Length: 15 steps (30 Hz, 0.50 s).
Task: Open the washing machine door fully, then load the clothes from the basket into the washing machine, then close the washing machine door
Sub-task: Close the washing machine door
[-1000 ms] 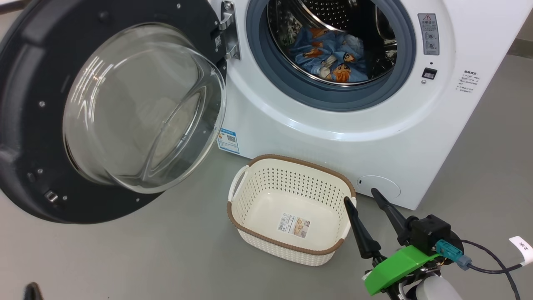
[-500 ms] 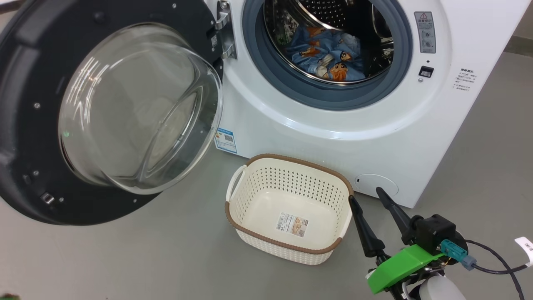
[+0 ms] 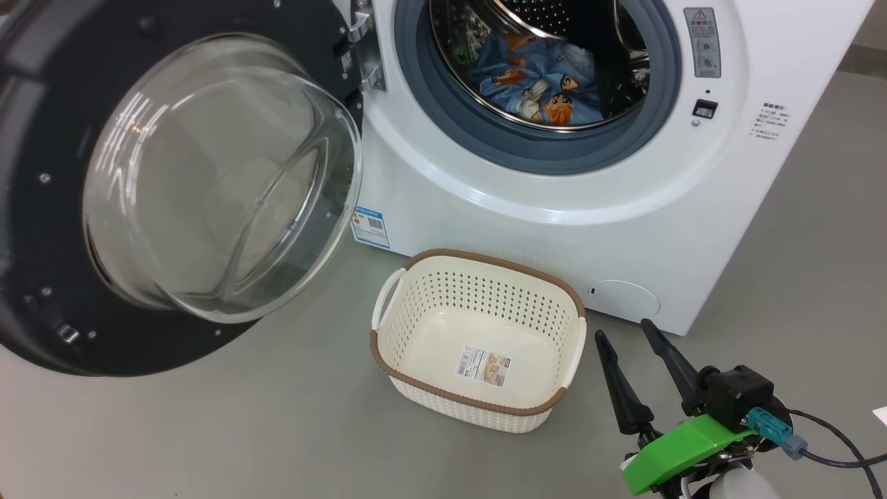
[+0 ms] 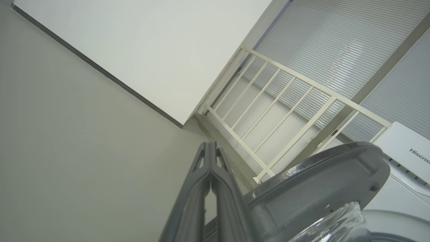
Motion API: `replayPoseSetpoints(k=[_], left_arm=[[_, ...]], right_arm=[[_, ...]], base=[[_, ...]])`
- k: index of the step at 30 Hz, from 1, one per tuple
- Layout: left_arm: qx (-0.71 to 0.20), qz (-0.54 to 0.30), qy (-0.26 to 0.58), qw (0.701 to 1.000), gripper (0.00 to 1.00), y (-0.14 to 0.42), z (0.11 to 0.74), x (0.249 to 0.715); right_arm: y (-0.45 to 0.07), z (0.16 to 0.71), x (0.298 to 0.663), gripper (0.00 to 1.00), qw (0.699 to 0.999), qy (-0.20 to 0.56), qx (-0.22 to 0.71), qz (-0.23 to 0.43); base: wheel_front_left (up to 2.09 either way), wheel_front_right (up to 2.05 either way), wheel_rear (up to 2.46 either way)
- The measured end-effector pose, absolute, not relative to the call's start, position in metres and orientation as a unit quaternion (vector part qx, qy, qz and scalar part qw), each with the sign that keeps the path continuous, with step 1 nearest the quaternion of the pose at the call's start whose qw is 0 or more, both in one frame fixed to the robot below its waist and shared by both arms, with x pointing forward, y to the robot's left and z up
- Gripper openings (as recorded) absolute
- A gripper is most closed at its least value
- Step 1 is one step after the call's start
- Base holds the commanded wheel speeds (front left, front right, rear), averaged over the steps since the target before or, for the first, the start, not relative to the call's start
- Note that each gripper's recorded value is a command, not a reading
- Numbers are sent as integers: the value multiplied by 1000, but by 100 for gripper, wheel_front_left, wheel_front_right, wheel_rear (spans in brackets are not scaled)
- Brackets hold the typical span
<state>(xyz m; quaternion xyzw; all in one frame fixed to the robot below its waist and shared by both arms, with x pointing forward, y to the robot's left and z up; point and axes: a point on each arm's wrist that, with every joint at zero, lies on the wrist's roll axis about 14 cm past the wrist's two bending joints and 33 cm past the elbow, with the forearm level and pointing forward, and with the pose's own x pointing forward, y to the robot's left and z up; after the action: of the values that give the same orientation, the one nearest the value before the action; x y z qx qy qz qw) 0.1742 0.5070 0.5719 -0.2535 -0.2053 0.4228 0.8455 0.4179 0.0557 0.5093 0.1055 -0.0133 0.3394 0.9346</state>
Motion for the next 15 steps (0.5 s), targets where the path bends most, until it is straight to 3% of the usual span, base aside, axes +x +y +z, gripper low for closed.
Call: replayPoseSetpoints(k=[10,15], left_arm=[[-441,396,-217,775,0,543,571,201],[-491,379,-196,759,0,547,563,212]], right_arm=[[42,497,423,100,941,2,102,322],[33,493,426,100,945,9,99,311]], base=[[0,0,0],[0,0,0]])
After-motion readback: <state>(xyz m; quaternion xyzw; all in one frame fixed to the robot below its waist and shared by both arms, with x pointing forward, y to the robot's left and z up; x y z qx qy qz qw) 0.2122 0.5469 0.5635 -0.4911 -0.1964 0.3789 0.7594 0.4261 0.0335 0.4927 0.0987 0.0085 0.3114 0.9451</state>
